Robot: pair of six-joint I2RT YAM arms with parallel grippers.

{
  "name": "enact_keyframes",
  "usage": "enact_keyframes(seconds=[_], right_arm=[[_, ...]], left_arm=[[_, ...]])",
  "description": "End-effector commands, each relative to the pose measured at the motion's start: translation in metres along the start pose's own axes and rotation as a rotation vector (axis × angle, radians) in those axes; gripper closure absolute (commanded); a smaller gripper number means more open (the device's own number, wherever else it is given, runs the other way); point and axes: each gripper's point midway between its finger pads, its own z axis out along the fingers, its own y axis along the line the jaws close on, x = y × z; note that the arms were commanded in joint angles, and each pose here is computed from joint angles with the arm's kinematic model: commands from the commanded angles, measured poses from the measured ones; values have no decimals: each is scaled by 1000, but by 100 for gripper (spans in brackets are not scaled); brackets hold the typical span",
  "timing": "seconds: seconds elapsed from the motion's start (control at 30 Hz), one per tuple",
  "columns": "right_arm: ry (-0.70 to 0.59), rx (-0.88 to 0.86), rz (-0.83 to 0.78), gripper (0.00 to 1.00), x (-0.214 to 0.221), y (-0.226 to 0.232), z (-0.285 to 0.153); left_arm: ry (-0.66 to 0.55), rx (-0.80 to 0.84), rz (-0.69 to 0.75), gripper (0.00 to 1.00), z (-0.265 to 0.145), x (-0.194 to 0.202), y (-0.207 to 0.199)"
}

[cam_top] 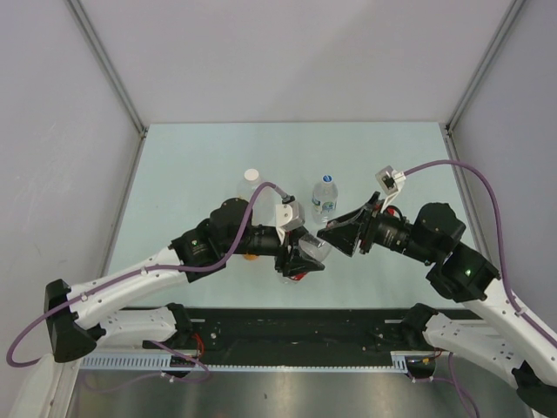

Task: Unscrew the bottle caps

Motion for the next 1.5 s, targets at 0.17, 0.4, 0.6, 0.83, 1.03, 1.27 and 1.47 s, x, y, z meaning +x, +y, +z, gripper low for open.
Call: enact_keyframes(seconds=[0.17,0.4,0.6,0.83,1.03,1.27,1.47], right_arm=[[-77,1,-37,68,-17,6,-9],[-71,-13,-38,100,-16,9,-11],[-111,-7,-40,100,-24,10,-16],[-138,31,-72,100,-41,13,-20],[-267,487,-133,100,-92,-50,-39],[-410,1077,-249,100,-154,-133,-65],[-467,1340,-174,100,-187,-218,-82]], left_arm=[[-72,19,41,92,-3,-26,-9],[-75,-17,34,71,-4,-28,-3],[-88,-131,18,18,-11,-34,13],[-118,-268,77,0,-45,-49,20],[-187,-367,122,0,-96,-67,11],[-363,-439,151,0,-155,-83,-6],[-402,-563,109,0,-171,-73,12]])
